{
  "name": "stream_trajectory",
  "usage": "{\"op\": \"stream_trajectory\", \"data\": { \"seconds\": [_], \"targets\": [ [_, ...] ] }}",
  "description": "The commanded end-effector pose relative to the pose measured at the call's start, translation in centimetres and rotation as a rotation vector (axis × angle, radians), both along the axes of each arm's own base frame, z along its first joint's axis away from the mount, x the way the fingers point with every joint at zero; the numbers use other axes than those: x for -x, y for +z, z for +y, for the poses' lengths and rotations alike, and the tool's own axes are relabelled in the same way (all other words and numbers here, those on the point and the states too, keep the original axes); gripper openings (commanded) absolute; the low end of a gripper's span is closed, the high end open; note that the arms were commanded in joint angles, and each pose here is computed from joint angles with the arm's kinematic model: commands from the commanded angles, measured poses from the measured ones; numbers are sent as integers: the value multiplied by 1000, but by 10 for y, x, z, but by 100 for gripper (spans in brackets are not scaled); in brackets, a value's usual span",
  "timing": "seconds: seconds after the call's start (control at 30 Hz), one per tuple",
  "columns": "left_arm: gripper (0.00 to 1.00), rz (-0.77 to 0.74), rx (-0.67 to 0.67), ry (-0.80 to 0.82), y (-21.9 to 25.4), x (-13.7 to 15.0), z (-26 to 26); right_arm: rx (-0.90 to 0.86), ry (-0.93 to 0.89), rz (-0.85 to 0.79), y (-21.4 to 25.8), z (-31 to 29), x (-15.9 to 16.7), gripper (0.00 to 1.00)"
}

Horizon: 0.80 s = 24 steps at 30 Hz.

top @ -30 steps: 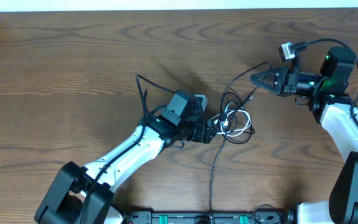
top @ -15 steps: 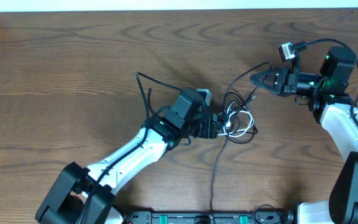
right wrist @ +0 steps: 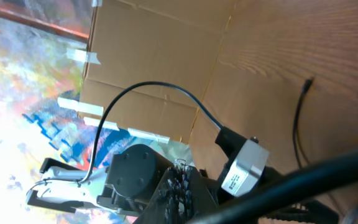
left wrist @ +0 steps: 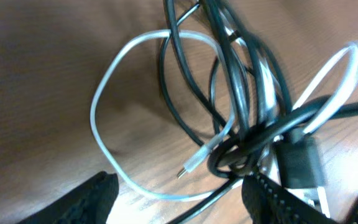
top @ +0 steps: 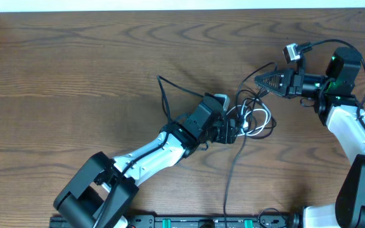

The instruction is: Untangle cables

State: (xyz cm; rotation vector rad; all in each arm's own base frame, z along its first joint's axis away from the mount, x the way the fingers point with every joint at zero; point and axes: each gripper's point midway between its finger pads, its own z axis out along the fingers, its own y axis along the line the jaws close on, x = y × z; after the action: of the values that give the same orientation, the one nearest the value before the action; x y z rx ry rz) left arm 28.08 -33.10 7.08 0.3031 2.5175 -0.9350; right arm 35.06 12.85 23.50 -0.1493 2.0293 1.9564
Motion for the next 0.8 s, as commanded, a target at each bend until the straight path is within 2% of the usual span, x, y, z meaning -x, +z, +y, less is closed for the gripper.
{"op": "stream_trajectory", "data": {
  "seconds": [0.0, 0.17, 0.37, 0.63, 0.73, 0.77],
  "targets": [
    [74, -40, 62, 25, 16, -11, -10, 1, 38, -52, 12, 10, 5, 1],
    [74, -62, 83, 25, 21, -14, -13, 7, 55, -53, 11, 20, 7, 1],
    [74, -16, 65, 35, -3, -13, -17, 13, 47, -51, 10, 22, 6, 1],
    [77, -27, 149, 66, -12, -26, -35, 8, 57, -51, 11, 22, 7, 1],
    [61, -7, 76, 106, -27, -26, -22, 6, 61, -51, 11, 22, 8, 1],
    [61, 0, 34, 137, -34, -28, -13, 6, 61, -51, 11, 22, 8, 1]
  ]
}}
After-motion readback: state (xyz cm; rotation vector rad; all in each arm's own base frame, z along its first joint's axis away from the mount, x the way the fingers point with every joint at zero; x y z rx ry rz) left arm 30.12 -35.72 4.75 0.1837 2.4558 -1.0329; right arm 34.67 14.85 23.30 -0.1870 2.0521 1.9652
